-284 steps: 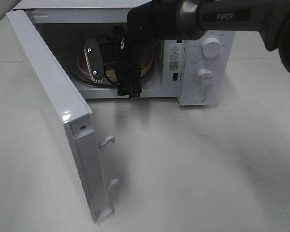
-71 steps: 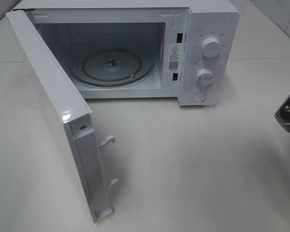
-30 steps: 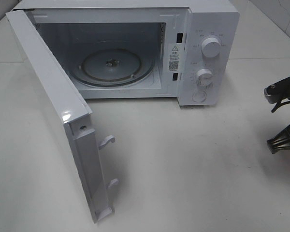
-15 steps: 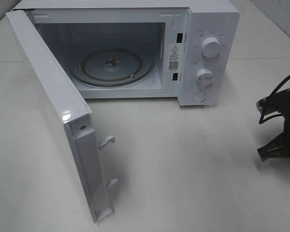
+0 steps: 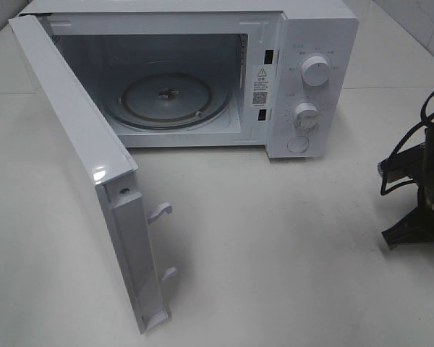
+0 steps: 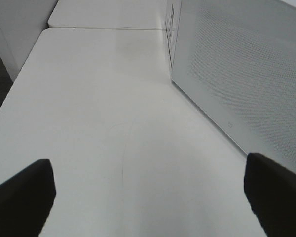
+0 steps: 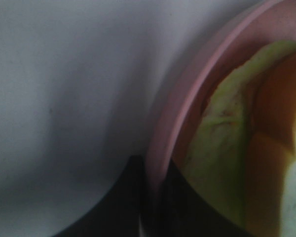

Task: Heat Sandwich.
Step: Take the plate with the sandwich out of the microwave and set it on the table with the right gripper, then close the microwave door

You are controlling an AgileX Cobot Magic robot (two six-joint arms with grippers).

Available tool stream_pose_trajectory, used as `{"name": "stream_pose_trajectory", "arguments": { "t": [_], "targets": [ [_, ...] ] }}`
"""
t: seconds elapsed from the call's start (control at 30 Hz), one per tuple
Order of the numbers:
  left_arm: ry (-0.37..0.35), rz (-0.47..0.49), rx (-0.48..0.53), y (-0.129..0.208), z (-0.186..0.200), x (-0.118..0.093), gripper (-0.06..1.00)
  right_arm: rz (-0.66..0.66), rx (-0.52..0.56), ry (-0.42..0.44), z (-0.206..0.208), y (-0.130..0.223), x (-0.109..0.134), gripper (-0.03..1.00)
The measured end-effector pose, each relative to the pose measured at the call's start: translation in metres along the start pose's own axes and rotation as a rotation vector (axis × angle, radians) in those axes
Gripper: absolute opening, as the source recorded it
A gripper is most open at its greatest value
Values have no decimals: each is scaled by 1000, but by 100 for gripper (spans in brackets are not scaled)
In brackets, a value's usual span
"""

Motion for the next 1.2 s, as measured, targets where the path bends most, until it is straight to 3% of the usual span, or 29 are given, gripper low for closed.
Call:
{"name": "stream_pose_trajectory", "arguments": {
  "t": [0.27,0.43,0.5,0.63,0.9,1.1,1.2],
  "targets": [
    [0,0,0,0,0,0,97,6,-1,5,0,-1,0,13],
    [0,0,0,0,0,0,97,6,2,13,0,-1,-2,29],
    [0,0,0,0,0,0,97,-13,-11,-1,6,-3,-3,41],
    [0,0,0,0,0,0,97,-19,-29,-24,16,-4,-7,51],
    [0,0,0,0,0,0,97,-25,-44,-97,42,0,-11,62],
    [0,0,0,0,0,0,97,-9,-58,-173,73,6,-19,80],
    [0,0,0,0,0,0,97,-12,-59,-196,84,8,-22,83]
  ]
}}
Point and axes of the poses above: a point on each arm's last joint axis where the gripper is mounted, z pointing back along that axis away from the gripper, x along the wrist's bending axis when the last joint is at zero, y = z × x, the point moved 5 cm from there along -z, pointing out along that axis toward the gripper, and after that the axes turned 5 degrees about z, right-handed, at the moved point
